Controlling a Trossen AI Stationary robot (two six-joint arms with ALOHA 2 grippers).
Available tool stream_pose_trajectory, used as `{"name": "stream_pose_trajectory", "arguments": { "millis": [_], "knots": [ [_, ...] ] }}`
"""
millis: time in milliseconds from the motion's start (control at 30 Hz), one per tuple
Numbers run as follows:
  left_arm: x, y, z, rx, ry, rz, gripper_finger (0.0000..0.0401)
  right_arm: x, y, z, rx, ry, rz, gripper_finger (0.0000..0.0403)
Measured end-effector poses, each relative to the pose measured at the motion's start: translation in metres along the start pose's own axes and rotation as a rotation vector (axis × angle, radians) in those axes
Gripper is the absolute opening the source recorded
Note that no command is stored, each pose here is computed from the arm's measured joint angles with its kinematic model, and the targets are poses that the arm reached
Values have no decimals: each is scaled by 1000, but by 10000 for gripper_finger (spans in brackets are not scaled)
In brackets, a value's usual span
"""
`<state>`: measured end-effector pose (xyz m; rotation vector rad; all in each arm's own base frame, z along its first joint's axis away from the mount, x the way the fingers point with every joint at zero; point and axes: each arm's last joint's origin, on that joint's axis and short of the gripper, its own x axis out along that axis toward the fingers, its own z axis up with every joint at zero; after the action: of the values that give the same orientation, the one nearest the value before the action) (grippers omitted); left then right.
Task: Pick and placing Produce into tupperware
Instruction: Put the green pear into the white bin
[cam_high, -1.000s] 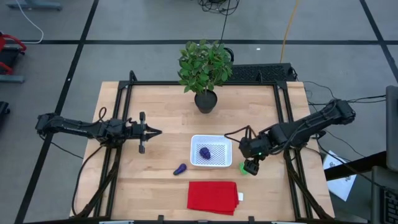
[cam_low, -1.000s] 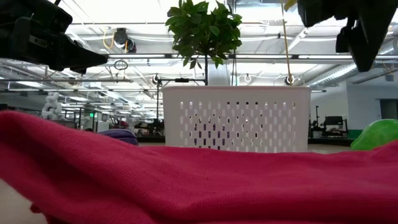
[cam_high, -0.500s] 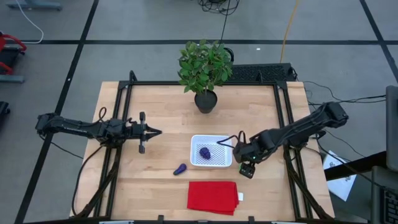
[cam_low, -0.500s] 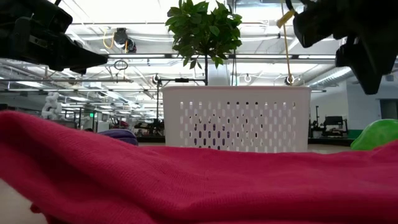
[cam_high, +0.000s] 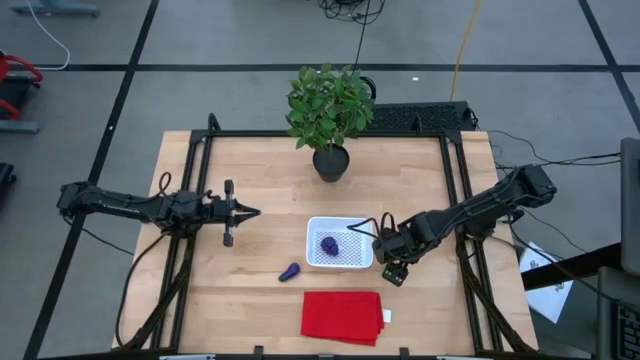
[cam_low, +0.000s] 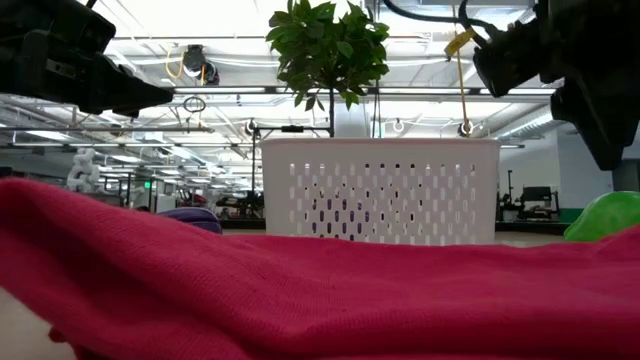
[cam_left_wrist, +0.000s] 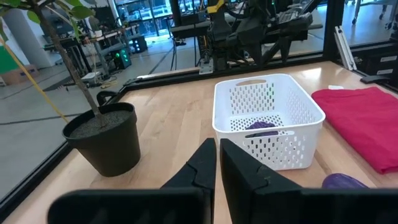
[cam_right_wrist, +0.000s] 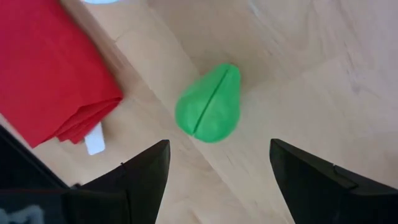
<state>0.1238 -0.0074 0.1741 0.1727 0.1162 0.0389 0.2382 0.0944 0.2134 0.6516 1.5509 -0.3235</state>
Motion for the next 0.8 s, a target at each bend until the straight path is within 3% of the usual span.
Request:
{"name": "stream_pose_trajectory", "arguments": {
  "millis": [467, 800],
  "knots": [
    [0, 0, 0, 3, -1, 0, 26, 30, -6, 0, 62, -18, 84, 268],
    [0, 0, 0, 2, -1, 0, 26, 34, -6, 1, 75, -32, 101, 268]
  ]
}}
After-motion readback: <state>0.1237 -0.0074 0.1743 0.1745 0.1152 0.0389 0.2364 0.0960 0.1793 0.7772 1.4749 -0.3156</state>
